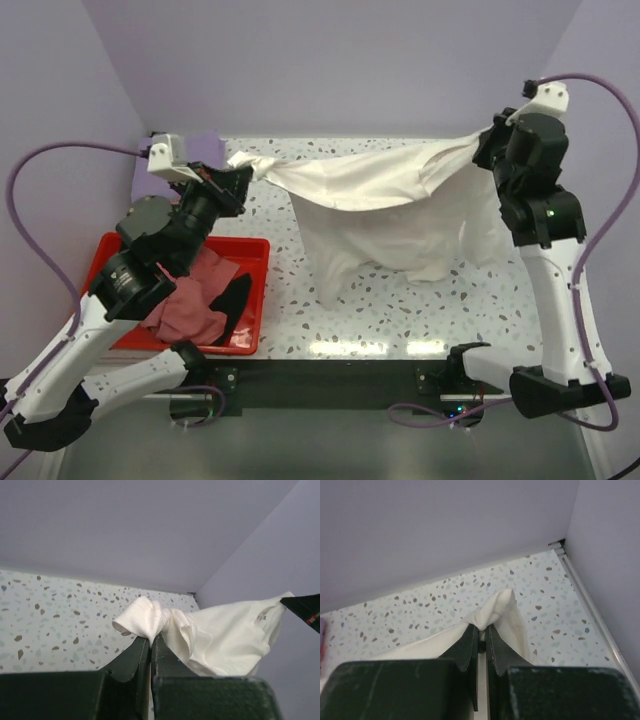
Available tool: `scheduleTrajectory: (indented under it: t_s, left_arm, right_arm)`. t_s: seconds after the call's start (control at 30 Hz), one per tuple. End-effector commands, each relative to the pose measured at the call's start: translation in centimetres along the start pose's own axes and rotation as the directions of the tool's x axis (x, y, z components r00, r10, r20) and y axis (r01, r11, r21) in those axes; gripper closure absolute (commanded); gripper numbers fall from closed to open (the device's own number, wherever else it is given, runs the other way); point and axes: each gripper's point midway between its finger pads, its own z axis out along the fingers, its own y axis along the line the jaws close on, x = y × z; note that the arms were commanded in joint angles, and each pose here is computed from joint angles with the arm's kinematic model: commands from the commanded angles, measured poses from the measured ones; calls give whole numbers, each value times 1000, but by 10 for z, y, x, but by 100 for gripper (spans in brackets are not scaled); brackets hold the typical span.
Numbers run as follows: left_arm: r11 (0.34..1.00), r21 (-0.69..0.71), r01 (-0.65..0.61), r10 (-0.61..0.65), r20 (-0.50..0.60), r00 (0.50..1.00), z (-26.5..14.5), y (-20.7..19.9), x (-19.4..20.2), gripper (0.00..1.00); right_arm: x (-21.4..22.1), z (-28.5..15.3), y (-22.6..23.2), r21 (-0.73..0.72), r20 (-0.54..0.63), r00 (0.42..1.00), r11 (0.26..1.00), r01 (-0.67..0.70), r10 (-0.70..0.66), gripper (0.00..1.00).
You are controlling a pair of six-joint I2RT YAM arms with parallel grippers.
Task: Fold and stack the t-shirts
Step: Flatten the tshirt out
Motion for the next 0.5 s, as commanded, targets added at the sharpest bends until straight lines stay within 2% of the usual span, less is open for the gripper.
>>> scheduleTrajectory:
  t_s: [0.0,0.03,0.17,0.33,0.47]
  left_arm:
    - [998,59,29,-42,236,971,-13,-28,-90,100]
    - [998,64,20,-35,242,970,-14,-31,-96,100]
    - [997,80,24,-46,299,953,-23,-42,-130,100]
    - [996,85,41,-71,386,920,-36,-45,-164,100]
    - [997,58,44,-64,425,903,-38,-46,-183,100]
  right_arm:
    - [-72,-54,-13,9,187,982,1000,-18,16,100]
    - [-94,-71,-15,0,246,969,1000,-24,24,100]
    - [-138,-116,-23,-13,368,929,999,-34,36,99]
    - [-173,-159,-36,-17,504,862,998,-59,59,97]
    - [-188,-176,-38,-21,555,830,999,-47,51,97]
